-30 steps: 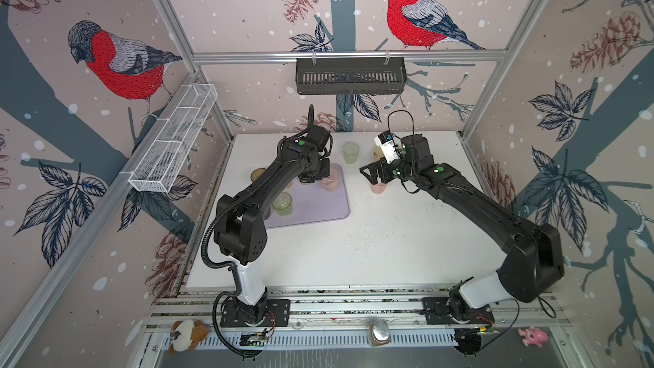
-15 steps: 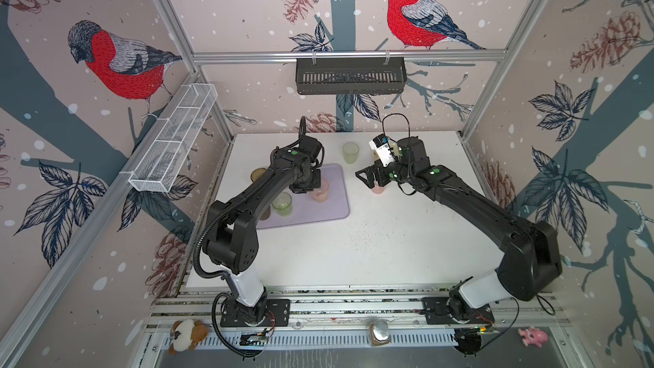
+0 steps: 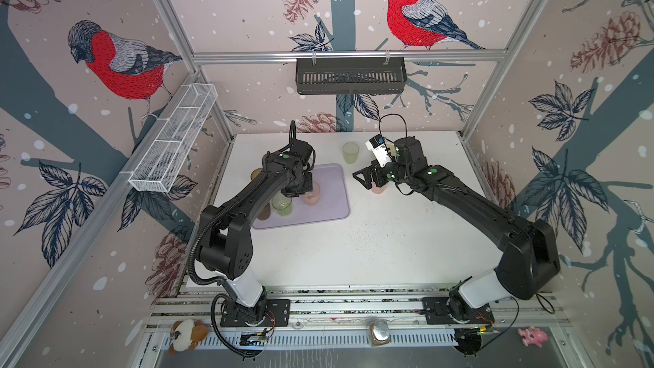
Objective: Place the glasses into the tray
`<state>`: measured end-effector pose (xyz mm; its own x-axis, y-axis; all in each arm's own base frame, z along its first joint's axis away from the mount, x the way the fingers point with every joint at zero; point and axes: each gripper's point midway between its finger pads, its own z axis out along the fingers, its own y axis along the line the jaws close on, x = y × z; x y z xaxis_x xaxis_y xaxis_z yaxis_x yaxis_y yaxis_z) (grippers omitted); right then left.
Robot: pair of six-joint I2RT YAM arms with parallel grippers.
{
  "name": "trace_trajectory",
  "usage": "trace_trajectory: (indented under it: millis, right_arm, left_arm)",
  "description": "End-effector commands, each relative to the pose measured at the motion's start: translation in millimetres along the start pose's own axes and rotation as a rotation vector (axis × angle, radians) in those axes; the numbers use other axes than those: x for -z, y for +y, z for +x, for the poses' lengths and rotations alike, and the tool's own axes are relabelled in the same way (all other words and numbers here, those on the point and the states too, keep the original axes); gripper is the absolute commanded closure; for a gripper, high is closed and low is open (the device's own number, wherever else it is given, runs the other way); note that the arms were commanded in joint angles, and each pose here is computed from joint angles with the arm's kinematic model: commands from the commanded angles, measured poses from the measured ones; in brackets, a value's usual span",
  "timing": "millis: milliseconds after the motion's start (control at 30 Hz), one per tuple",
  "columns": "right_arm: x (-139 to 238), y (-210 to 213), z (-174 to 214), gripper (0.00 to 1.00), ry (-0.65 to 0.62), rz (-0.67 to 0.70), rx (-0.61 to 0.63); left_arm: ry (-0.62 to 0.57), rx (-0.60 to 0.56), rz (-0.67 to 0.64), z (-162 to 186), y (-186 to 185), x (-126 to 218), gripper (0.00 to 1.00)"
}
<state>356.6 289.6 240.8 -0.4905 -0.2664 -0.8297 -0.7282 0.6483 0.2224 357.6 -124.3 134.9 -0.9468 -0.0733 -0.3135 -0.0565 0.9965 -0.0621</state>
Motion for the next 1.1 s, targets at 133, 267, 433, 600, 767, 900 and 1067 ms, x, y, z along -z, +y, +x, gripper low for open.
trace_trajectory:
  millis: [133, 267, 433, 600, 767, 900, 1067]
  right_arm:
    - [-4.5, 4.1, -9.2, 0.01, -0.022, -0.021, 0.021]
    - [-5.3, 3.4, -12.9, 0.0, -0.024, -0.019, 0.029]
    - [-6.7, 3.6, -13.5, 0.0, -0.024, -0.023, 0.033]
    - [-8.1, 3.6, -14.3, 0.0, -0.022, -0.026, 0.041]
    - [-9.5, 3.3, -14.6, 0.01, -0.019, -0.026, 0.043]
    - [-9.8, 2.9, -15.6, 0.01, -0.018, -0.023, 0.046]
    - [-9.9, 2.2, -15.7, 0.0, -0.017, -0.02, 0.047]
  left_arm:
    - [-0.022, 0.015, -0.014, -1.8, 7.4, -3.4, 1.0]
    - [-0.027, 0.023, -0.025, -3.6, 10.5, -7.3, 1.0]
    - [-0.026, 0.026, -0.034, -4.5, 11.8, -11.7, 1.0]
    - [-0.022, 0.032, -0.042, -4.0, 13.7, -17.5, 1.0]
    - [-0.021, 0.038, -0.039, -4.1, 13.8, -23.8, 1.0]
    - [-0.014, 0.036, -0.04, -2.8, 13.6, -27.9, 1.0]
    - [-0.009, 0.032, -0.05, 1.5, 16.4, -31.9, 1.0]
